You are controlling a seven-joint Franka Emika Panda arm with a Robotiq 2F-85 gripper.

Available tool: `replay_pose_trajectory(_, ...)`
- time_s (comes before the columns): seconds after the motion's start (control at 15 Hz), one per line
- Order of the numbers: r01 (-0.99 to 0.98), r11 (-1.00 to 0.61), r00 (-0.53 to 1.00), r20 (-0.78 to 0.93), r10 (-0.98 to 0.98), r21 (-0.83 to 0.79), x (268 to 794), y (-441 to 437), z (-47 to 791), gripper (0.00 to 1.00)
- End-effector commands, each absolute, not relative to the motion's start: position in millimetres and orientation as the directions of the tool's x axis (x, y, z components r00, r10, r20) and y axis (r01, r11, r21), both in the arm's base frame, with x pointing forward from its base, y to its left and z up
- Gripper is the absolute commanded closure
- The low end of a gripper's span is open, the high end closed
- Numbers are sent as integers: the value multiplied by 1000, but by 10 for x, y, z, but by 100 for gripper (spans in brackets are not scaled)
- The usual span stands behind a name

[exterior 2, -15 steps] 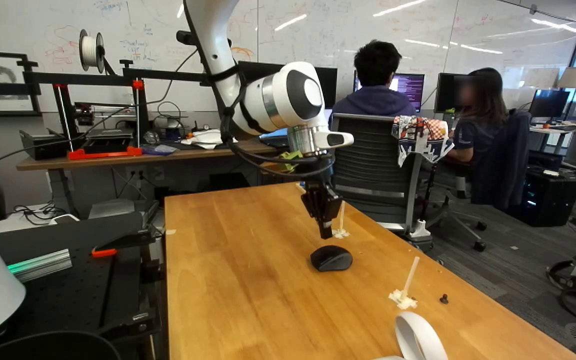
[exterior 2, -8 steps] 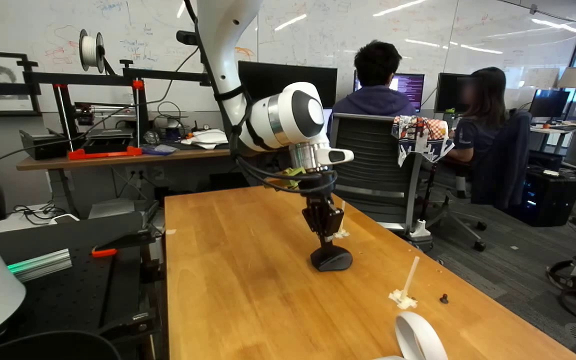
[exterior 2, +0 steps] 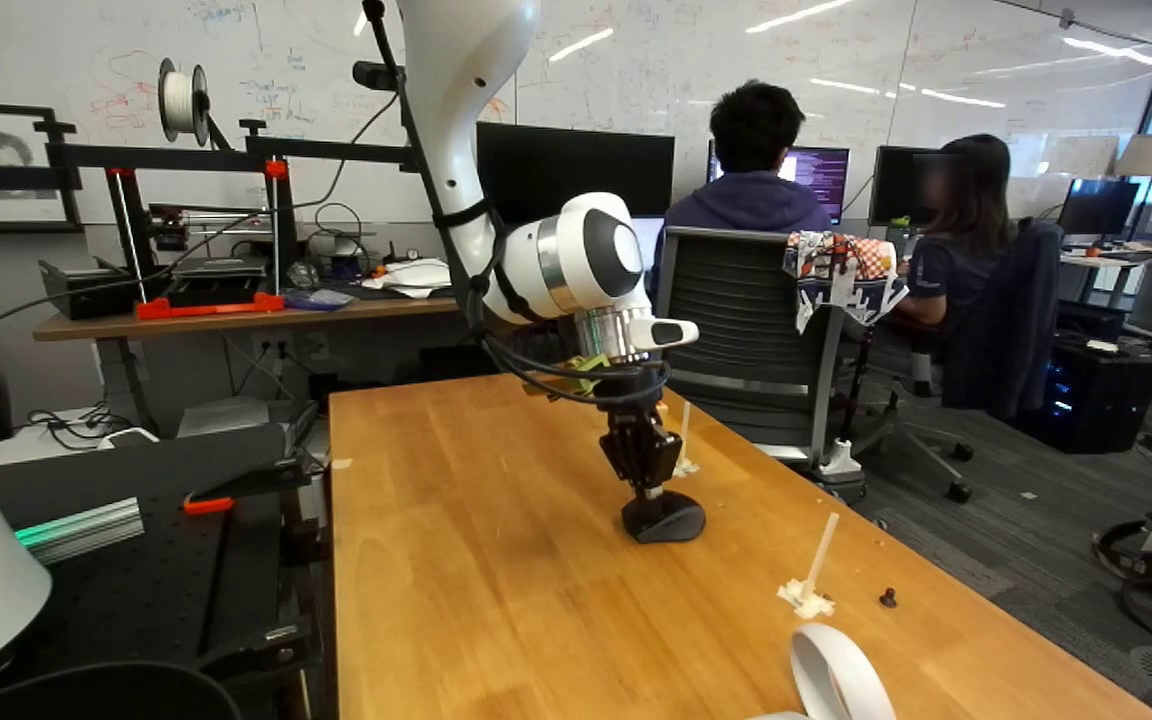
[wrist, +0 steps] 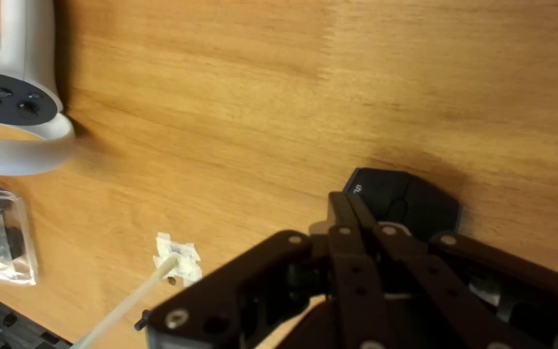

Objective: Turn on the mouse

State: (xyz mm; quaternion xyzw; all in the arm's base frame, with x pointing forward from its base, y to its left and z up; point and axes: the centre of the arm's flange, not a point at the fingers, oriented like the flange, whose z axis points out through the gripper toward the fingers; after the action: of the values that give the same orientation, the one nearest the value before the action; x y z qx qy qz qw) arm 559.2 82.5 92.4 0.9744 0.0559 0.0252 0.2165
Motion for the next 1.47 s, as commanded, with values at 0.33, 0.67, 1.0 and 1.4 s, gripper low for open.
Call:
replay_pose_trajectory(0.33,96,-892,992,36,125,441,5652,804,945,95)
replay_pose_trajectory(0.67,129,-920,988,25,149,371,5575,835,1396,95)
replay_pose_trajectory(1.0,173,-944,985,-46,166,280,5553,711,2002,95)
replay_pose_trajectory(1.4,264,-954,939,-265,221,138,5445,463,2690,95)
